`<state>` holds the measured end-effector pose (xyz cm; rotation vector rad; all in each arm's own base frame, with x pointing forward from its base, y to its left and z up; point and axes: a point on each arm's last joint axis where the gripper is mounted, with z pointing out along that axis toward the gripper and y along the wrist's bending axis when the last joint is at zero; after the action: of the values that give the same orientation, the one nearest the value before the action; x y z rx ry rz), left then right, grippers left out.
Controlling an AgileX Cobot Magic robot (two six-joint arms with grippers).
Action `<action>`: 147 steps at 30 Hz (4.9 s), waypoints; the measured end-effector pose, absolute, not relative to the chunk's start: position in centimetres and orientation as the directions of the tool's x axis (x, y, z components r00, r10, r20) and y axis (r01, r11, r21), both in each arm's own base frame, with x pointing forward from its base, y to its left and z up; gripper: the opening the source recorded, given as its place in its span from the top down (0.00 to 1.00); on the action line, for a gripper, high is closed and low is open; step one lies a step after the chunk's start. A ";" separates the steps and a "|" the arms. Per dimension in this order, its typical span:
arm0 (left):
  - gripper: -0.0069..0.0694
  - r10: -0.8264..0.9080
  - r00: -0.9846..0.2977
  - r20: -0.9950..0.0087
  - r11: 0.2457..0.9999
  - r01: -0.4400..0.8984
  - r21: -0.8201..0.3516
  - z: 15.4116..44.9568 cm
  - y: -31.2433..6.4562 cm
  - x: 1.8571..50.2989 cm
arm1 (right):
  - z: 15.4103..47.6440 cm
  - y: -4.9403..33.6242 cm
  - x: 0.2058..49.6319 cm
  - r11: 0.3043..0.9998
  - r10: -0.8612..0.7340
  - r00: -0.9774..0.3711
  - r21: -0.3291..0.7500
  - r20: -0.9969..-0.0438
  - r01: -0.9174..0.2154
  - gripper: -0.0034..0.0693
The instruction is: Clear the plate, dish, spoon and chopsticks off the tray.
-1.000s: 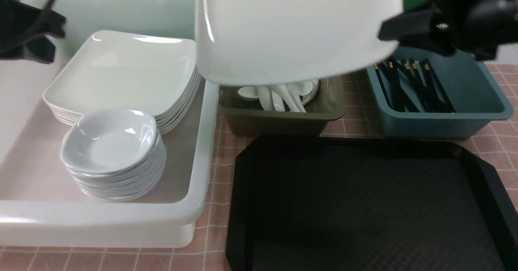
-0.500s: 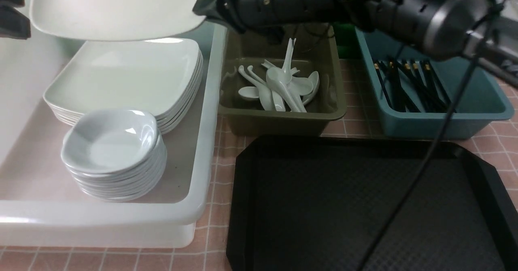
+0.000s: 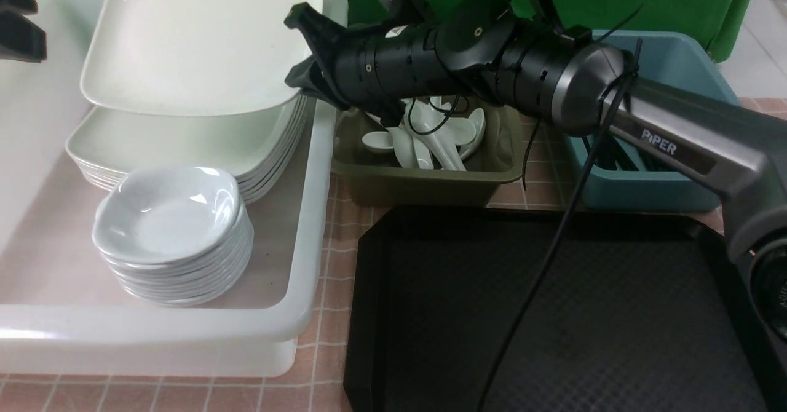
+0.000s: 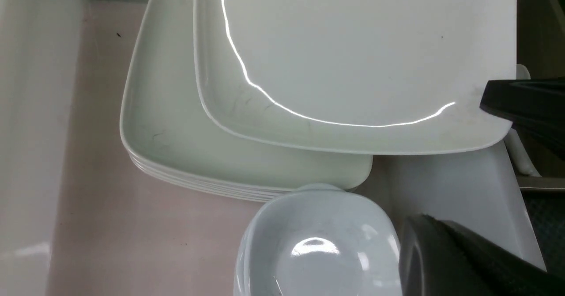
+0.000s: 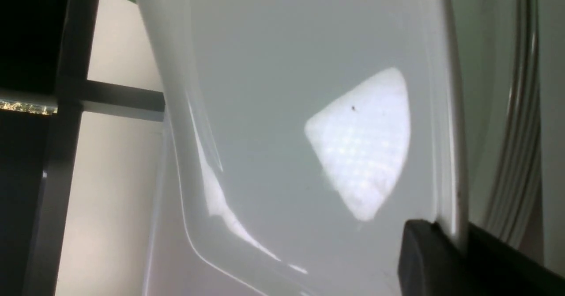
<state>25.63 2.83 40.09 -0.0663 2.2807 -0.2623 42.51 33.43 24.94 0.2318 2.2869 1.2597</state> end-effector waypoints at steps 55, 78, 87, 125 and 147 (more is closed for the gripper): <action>0.90 0.180 -0.433 -0.883 0.798 0.589 -0.126 41.7 -7.7 15.7 | 44.0 -0.2 1.7 0.978 -0.026 0.060 -0.038 -0.998 -0.205 0.91; 0.90 -0.109 -0.080 -0.991 0.917 0.378 -0.131 30.1 -2.9 6.0 | 32.7 0.5 2.2 0.966 0.067 0.324 -0.020 -0.944 -0.258 0.78; 0.90 0.040 -0.040 -0.998 0.937 0.348 0.024 29.9 -2.5 6.2 | 32.7 0.5 2.2 0.965 0.078 0.322 -0.010 -0.943 -0.262 0.76; 0.90 -0.010 -0.140 -0.990 1.000 -0.016 -0.008 19.1 0.0 5.6 | 32.7 0.5 2.2 0.965 0.079 0.323 -0.009 -0.943 -0.262 0.65; 0.90 0.012 -0.140 -0.990 1.000 -0.013 0.014 19.1 0.0 5.6 | 31.9 0.7 2.4 0.955 0.117 0.222 0.048 -0.968 -0.291 0.62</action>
<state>5.58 0.05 19.09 -0.0013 1.7112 0.0216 2.41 0.72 31.89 -0.1548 1.3183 0.2836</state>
